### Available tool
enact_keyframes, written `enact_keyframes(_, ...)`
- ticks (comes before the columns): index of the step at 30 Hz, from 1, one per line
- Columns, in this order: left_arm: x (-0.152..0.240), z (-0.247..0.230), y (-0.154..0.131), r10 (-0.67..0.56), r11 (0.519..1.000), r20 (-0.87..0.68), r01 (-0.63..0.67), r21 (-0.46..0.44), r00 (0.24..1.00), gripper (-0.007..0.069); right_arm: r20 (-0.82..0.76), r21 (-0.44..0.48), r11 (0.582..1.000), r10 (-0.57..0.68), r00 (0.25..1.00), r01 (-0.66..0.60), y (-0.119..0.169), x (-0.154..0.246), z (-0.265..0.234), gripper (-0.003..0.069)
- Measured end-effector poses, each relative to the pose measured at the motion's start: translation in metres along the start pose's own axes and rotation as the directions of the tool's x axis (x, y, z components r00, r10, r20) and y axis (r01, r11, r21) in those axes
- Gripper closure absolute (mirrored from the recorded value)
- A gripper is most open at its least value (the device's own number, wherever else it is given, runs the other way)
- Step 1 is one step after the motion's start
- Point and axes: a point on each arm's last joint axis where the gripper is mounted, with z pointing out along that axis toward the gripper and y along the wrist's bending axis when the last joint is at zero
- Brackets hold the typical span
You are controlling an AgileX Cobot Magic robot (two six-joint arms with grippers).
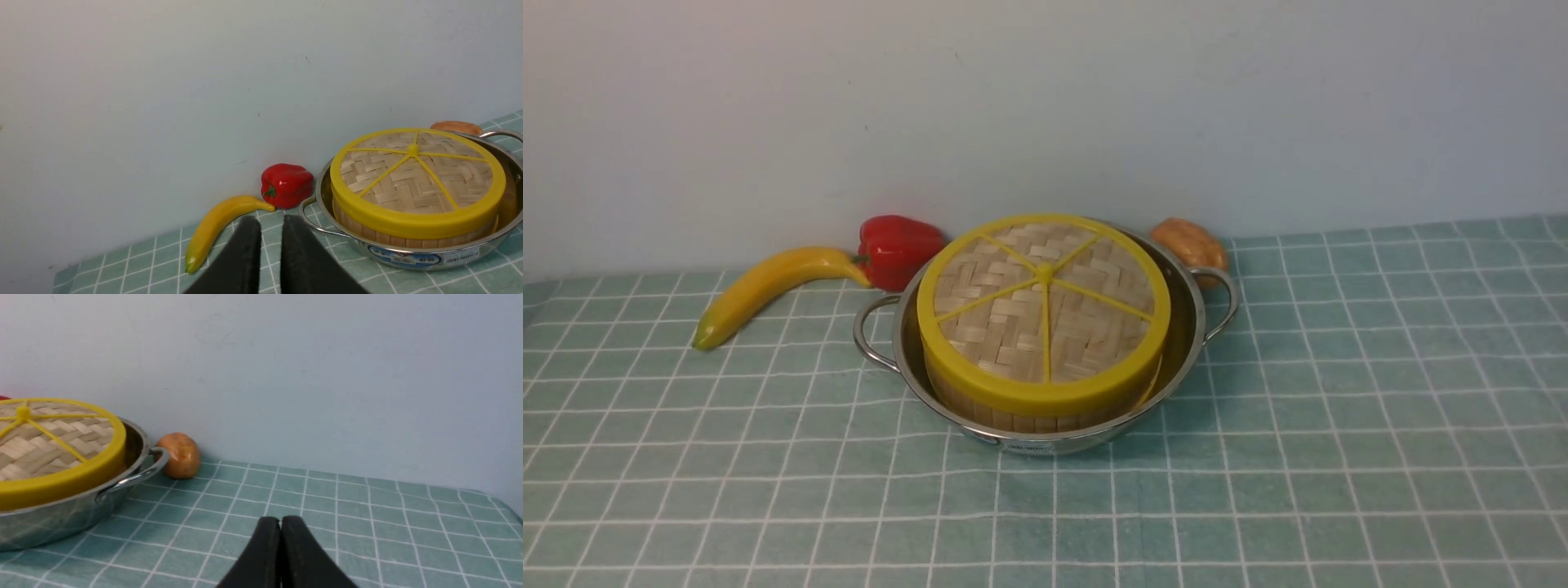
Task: Place the steamer in the pot on the blue tablecloth, and put the lid on the steamer.
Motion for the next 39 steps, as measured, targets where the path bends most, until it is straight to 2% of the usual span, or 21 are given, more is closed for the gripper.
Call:
enact_keyframes(5,0.000,0.000,0.000,0.000,1.000,0.000,0.000,0.000,1.000,0.0540,0.013,0.041,0.999,0.014,1.000,-0.015,-0.003,0.005,-0.004,0.0620)
enact_keyframes(28,0.005,0.001,-0.002,0.001,1.000,0.013,-0.001,0.000,1.000,0.0508,0.006,0.045,0.999,0.026,1.000,-0.026,-0.003,0.006,-0.004,0.0568)
enact_keyframes(35,0.059,0.011,-0.014,0.001,0.997,0.040,0.002,-0.073,0.999,0.0493,0.005,0.045,0.999,0.026,1.000,-0.026,-0.003,0.007,-0.004,0.0543)
enact_keyframes(39,0.097,0.025,-0.019,-0.009,0.991,-0.071,0.000,-0.130,0.997,0.0487,0.004,0.046,0.999,0.026,1.000,-0.026,-0.003,0.007,-0.005,0.0525)
